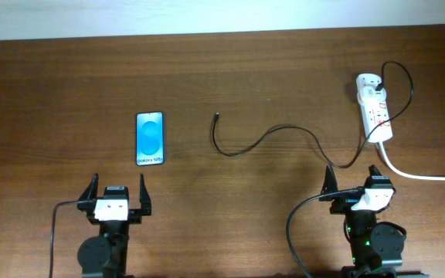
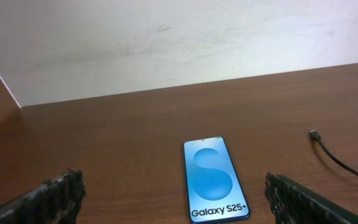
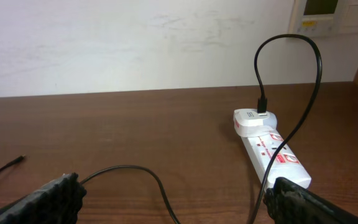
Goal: Plug charger to phone and switch on socket
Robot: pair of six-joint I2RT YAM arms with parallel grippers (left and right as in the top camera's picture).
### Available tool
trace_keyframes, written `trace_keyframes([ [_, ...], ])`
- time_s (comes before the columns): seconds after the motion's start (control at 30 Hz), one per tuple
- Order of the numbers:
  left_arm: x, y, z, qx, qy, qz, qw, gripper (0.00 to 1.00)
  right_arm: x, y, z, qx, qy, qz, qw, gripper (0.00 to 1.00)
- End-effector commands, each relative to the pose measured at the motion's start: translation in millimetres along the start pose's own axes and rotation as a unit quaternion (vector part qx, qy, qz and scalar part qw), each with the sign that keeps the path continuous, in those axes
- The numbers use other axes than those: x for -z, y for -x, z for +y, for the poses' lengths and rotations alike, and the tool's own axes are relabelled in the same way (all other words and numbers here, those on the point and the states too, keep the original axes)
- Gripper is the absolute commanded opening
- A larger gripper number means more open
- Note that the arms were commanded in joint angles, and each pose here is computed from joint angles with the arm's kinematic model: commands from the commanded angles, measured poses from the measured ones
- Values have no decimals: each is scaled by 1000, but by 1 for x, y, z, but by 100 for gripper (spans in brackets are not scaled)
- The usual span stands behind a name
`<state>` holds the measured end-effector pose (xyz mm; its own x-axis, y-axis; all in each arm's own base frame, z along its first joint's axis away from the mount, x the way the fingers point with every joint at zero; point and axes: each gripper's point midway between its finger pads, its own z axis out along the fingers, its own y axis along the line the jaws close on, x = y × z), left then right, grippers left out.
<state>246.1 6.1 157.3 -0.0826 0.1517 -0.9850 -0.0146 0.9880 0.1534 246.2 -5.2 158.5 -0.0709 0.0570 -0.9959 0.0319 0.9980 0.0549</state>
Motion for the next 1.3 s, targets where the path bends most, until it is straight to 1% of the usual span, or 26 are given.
trace_keyframes([
  [0.0, 0, -2, -1, -6, -3, 1, 1000, 99, 0, -3, 1, -5, 2, 3, 1000, 98],
  [0.87, 0, -2, -1, -6, -3, 1, 1000, 99, 0, -3, 1, -5, 2, 3, 1000, 98],
  [0.9, 0, -2, 0, -6, 0, 1, 1000, 99, 0, -3, 1, -5, 2, 3, 1000, 98],
  [0.97, 1, -2, 14, -7, 39, 3, 999, 99, 0, -3, 1, -5, 2, 3, 1000, 98],
  [1.03, 1, 0, 14, -6, 38, 0, 999, 99, 0, -3, 1, -5, 2, 3, 1000, 98],
  [1.07, 0, 2, 8, -6, 22, -5, 1000, 99, 0, -3, 1, -5, 2, 3, 1000, 98],
  [1.13, 0, 8, 8, -5, 22, -17, 1000, 99, 0, -3, 1, -5, 2, 3, 1000, 98],
  [1.2, 1, 22, 10, 6, 26, -45, 999, 99, 0, -3, 1, -5, 2, 3, 1000, 98],
  [1.27, 4, 36, 13, 7, 28, -59, 998, 99, 0, -3, 1, -5, 2, 3, 1000, 99],
])
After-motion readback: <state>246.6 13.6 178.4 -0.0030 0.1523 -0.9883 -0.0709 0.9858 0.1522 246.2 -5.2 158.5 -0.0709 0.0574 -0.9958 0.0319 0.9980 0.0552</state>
